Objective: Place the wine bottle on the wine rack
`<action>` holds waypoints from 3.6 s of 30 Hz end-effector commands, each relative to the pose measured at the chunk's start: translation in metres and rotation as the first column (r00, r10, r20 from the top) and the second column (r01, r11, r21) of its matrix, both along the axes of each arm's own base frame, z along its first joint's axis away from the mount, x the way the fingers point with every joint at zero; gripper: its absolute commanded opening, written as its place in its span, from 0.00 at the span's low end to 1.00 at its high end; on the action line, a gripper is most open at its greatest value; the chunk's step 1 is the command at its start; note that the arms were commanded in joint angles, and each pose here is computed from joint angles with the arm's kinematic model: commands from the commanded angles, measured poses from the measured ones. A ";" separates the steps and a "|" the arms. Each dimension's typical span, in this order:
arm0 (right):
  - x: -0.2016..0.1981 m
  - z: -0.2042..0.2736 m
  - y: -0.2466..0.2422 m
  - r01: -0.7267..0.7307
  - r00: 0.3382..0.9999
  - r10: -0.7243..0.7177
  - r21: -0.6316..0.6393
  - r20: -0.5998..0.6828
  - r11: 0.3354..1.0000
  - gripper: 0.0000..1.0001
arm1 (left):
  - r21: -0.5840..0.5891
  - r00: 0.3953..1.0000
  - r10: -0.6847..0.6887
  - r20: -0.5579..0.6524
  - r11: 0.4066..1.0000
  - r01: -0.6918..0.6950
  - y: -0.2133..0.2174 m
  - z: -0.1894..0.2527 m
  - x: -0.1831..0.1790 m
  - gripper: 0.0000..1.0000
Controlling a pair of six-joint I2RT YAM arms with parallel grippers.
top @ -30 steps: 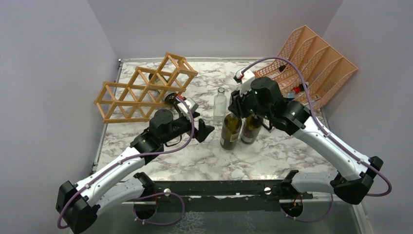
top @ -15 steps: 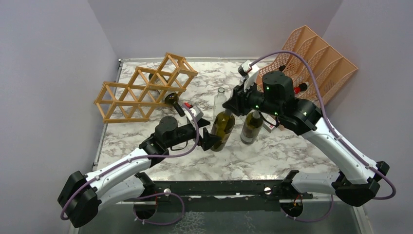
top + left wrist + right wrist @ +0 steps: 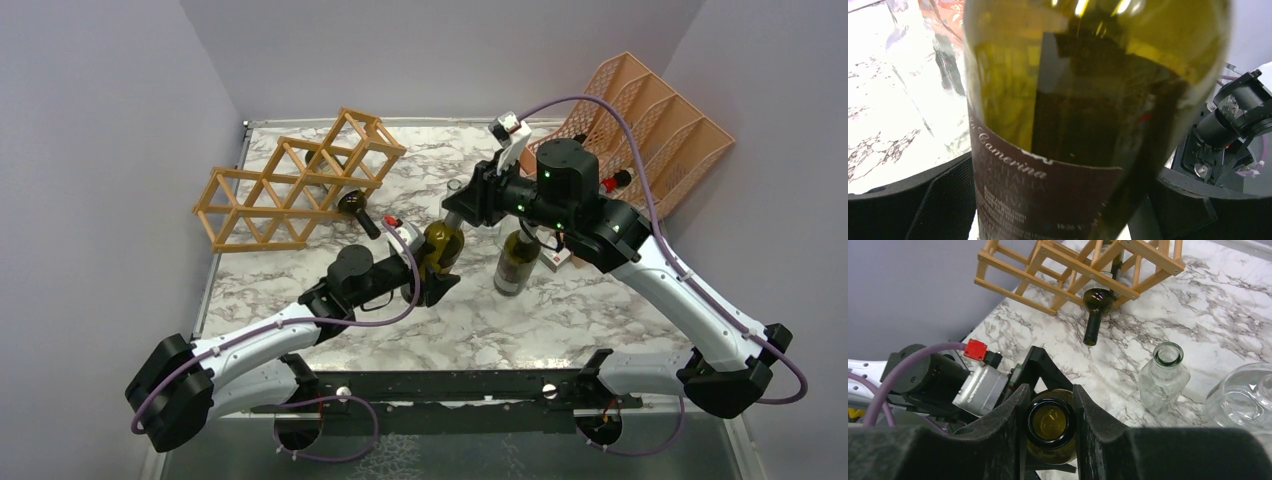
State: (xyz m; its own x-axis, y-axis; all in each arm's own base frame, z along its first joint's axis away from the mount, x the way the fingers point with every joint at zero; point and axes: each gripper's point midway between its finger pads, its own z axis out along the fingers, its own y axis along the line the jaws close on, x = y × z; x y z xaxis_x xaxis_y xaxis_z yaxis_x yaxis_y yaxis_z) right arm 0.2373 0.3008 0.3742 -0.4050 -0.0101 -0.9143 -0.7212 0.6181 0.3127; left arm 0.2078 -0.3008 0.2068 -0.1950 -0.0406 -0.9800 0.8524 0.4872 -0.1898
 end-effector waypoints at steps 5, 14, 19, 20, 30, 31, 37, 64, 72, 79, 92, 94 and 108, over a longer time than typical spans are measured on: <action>-0.011 0.049 0.005 -0.048 0.997 0.037 0.163 0.073 0.985 0.01 | -0.043 0.989 0.118 0.092 0.992 -0.115 0.010 0.018 0.018 0.88; -0.020 0.038 -0.015 -0.016 0.998 0.011 0.097 0.056 0.995 0.29 | 0.001 0.942 0.122 0.312 0.992 -0.129 0.009 0.052 0.033 0.00; -0.029 0.045 -0.034 0.010 0.996 -0.017 0.078 0.083 0.997 0.58 | 0.068 0.851 0.055 0.522 0.992 -0.106 0.007 0.082 0.033 0.00; -0.031 0.048 -0.038 0.014 0.996 -0.021 0.080 0.092 0.997 0.61 | 0.096 0.822 0.037 0.568 0.989 -0.110 0.007 0.087 0.034 0.00; -0.069 0.068 -0.067 -0.065 0.985 0.057 0.041 0.164 0.997 0.68 | 0.567 0.551 -0.365 0.750 0.784 -0.253 0.017 0.095 0.055 0.00; -0.070 0.061 -0.069 -0.069 0.985 0.066 0.011 0.158 0.998 0.68 | 0.584 0.515 -0.393 0.762 0.760 -0.284 0.020 0.098 0.058 0.00; -0.067 0.006 -0.077 -0.059 0.995 0.070 -0.156 0.072 0.986 0.69 | 0.583 0.346 -0.471 0.811 0.697 -0.416 0.029 0.124 0.064 0.00; -0.052 -0.124 -0.011 -0.309 0.943 0.257 -0.266 -0.212 0.913 0.51 | 0.601 0.212 -0.604 0.768 0.567 -0.564 0.046 0.121 0.069 0.00; -0.046 -0.131 -0.011 -0.288 0.948 0.231 -0.285 -0.220 0.914 0.15 | 0.598 0.227 -0.591 0.774 0.566 -0.568 0.045 0.122 0.073 0.00; -0.037 -0.111 -0.012 -0.213 0.973 0.183 -0.245 -0.143 0.946 0.01 | 0.592 0.240 -0.570 0.786 0.581 -0.559 0.046 0.118 0.071 0.39; -0.010 -0.081 -0.010 -0.058 0.998 0.053 -0.159 -0.037 0.986 0.01 | 0.633 0.356 -0.525 0.773 0.590 -0.502 0.066 0.081 0.054 0.99; -0.011 -0.085 -0.006 -0.080 0.996 0.073 -0.159 -0.049 0.984 0.01 | 0.599 0.397 -0.449 0.800 0.641 -0.481 0.070 0.092 0.049 0.99; -0.010 -0.091 0.014 -0.141 0.988 0.131 -0.123 -0.084 0.982 0.01 | 0.016 0.696 0.435 0.572 0.842 -0.539 0.136 0.177 0.027 0.99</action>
State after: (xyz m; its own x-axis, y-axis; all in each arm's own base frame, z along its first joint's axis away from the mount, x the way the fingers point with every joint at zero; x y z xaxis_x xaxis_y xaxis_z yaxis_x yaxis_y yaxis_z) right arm 0.2165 0.2917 0.2382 -0.5603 -0.2935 -0.7745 -0.7236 0.6284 0.2854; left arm 0.2371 -0.1923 0.3375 0.4991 0.5082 -0.7019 0.4372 0.5517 0.7103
